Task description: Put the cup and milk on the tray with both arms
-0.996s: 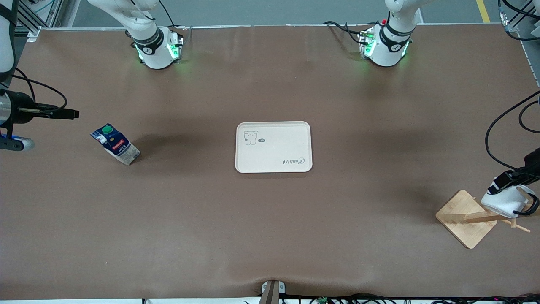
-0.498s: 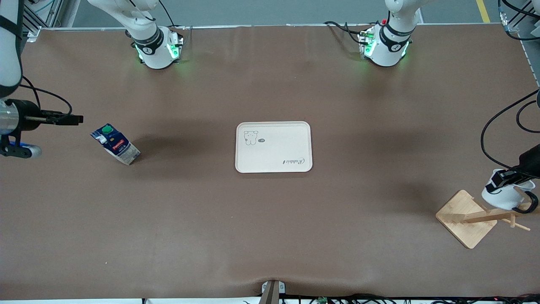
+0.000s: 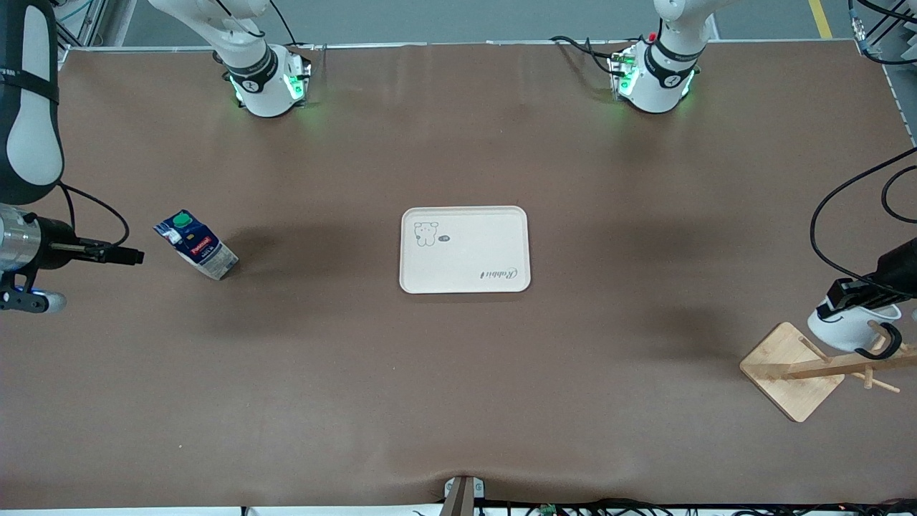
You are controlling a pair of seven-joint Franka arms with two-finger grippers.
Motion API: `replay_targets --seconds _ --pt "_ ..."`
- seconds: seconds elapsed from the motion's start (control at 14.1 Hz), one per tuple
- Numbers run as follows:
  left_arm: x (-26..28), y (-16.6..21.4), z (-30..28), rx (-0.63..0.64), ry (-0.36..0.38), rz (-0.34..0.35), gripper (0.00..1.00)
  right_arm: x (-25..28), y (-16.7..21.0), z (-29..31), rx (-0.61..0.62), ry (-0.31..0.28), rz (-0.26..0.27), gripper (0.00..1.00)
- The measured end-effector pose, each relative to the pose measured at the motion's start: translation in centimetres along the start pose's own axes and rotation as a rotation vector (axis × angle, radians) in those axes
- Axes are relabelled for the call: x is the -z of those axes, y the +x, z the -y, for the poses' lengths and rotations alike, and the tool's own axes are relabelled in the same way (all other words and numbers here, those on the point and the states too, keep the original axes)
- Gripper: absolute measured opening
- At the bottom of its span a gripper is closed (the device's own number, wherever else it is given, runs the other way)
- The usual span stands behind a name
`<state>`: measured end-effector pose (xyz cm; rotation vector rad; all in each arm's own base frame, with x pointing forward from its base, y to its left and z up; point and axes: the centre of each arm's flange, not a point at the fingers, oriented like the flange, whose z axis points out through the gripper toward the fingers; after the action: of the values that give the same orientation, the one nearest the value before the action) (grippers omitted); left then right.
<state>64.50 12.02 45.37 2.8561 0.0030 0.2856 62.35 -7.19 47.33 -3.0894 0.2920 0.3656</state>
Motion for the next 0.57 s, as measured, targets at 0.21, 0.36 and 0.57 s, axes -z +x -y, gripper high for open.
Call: replay_targets --seconds 0.21,0.36,0.57 --pt "0.8 -0.1 -3.4 -0.050 -0.033 0.057 0.07 -0.7 0.0 -0.4 -0.012 -0.001 0.015 1.00" --pt "0.4 -0.5 -5.0 -0.067 -0.051 0.099 0.06 -1.8 -0.4 -1.3 -0.088 0.000 0.041 1.00" --pt "0.3 -0.7 -7.7 -0.049 -0.066 0.134 0.06 -2.7 -2.5 -0.9 -0.205 -0.013 0.049 1.00"
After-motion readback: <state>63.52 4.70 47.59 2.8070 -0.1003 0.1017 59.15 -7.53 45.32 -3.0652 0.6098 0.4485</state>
